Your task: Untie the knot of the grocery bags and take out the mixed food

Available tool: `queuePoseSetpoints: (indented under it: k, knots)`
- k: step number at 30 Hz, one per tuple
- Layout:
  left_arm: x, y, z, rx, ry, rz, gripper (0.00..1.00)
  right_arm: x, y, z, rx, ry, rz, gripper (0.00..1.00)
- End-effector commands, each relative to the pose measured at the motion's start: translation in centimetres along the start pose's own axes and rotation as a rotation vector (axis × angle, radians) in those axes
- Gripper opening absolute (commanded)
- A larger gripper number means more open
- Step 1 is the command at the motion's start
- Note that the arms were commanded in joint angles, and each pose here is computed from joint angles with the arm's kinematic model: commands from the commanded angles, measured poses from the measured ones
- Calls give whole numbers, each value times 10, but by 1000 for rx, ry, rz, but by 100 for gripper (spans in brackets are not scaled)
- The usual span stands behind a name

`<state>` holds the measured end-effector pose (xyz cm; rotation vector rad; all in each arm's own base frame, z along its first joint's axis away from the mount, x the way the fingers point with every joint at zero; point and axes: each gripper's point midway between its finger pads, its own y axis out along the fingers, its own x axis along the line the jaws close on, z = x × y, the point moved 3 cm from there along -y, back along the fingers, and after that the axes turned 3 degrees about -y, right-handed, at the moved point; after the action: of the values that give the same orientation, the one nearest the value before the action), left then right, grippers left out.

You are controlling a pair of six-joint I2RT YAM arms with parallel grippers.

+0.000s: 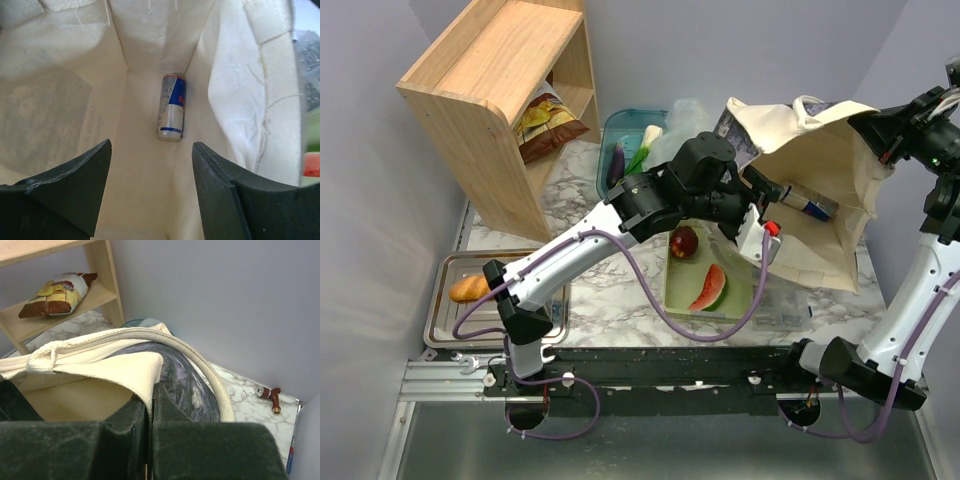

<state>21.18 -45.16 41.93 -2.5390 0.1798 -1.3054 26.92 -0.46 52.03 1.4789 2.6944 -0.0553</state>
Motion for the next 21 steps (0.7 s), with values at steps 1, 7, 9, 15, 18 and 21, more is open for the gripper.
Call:
queuePoseSetpoints:
  k: [1, 7, 9, 15, 18, 21]
  knots:
    - [-13, -38, -49, -86, 65, 64, 65, 26, -9, -28, -78, -94, -47, 1]
    - [-23, 6, -15, 43, -16, 76, 60, 32, -10, -28, -101, -63, -59, 1]
    - [-12, 23, 6, 126, -31, 22, 59, 38, -12, -28, -102, -64, -75, 1]
    - [-30, 60, 46, 262, 113, 50, 60, 65, -20, -32, -118, -24, -164, 1]
    - [-44, 75, 57, 262, 136, 95, 62, 76, -22, -33, -118, -22, -213, 1]
    - [-40, 88, 66, 279, 169, 66, 72, 84, -22, -28, -108, -3, -262, 1]
